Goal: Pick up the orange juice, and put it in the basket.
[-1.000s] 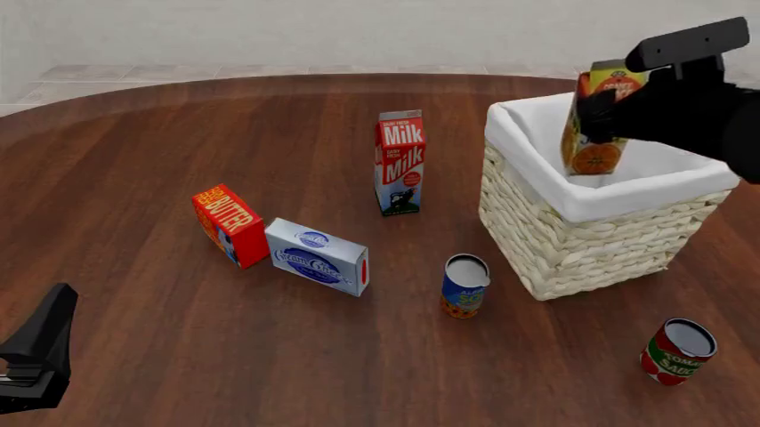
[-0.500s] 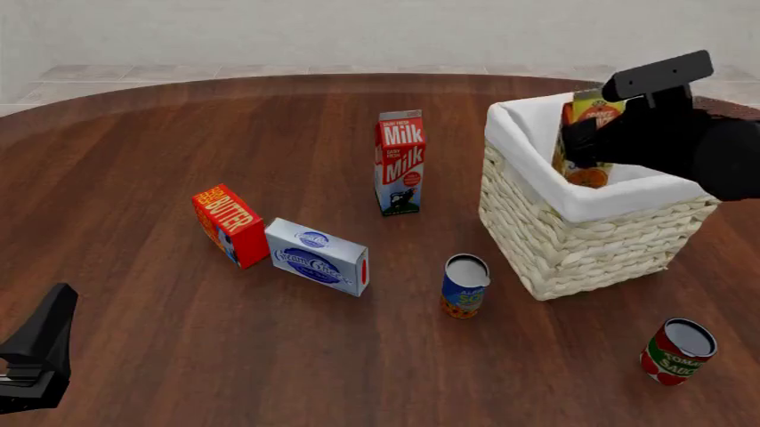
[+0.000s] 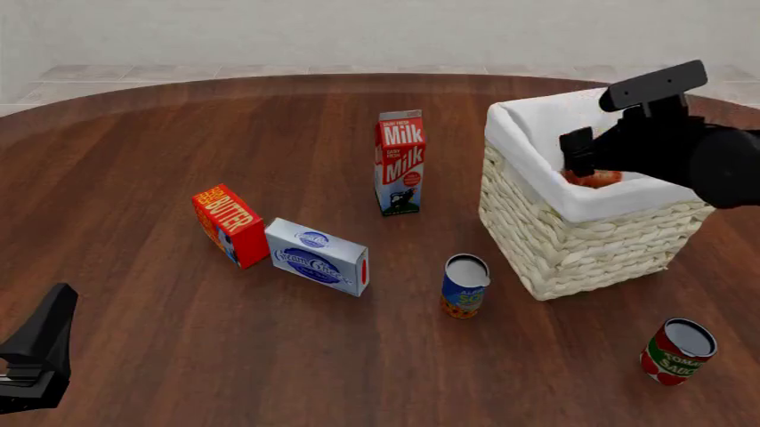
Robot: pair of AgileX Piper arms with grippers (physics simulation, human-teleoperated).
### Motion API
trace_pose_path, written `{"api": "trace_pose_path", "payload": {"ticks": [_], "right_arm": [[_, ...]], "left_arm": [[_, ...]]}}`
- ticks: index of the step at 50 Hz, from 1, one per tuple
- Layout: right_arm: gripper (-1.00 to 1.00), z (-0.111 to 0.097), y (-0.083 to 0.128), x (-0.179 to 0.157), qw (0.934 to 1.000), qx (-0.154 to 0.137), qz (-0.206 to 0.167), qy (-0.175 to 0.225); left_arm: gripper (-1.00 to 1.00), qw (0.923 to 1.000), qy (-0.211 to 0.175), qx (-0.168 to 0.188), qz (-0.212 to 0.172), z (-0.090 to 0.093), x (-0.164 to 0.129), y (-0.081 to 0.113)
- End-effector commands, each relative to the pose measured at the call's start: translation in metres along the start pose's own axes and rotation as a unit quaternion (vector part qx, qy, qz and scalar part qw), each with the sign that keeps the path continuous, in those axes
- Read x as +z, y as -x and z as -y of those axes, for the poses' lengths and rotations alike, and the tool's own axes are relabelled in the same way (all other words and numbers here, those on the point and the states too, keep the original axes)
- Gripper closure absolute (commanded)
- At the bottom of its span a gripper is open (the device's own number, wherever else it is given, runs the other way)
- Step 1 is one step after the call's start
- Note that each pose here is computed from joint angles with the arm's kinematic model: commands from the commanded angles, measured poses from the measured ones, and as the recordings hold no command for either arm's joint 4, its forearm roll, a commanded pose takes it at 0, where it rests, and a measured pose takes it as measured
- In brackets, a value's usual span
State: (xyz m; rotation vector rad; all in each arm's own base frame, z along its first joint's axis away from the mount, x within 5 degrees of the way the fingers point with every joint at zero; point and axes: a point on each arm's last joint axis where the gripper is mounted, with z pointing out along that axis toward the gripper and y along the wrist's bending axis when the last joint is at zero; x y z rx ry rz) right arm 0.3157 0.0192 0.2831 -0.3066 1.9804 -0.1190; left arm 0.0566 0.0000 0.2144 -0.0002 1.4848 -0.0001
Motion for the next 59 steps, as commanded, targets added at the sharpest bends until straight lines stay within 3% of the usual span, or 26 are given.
{"api": "trace_pose_path", "payload": {"ticks": [1, 21, 59], "right_arm": [[-1.00, 0.000, 0.000, 0.000, 1.0000, -0.004, 0.002, 0.000], [-1.00, -0.001, 0.009, -0.010, 0.9998, -0.009, 0.016, 0.001], [-1.00, 0.006, 0.067, -0.076, 0.9950, -0.008, 0.099, -0.007]], "left_arm": [[-1.00, 1.0000, 0.000, 0.000, 0.000, 0.000, 0.000, 0.000], [-1.00, 1.0000, 0.000, 0.000, 0.000, 0.000, 0.000, 0.000], [-1.00, 1.0000, 0.000, 0.000, 0.000, 0.000, 0.000, 0.000]]}}
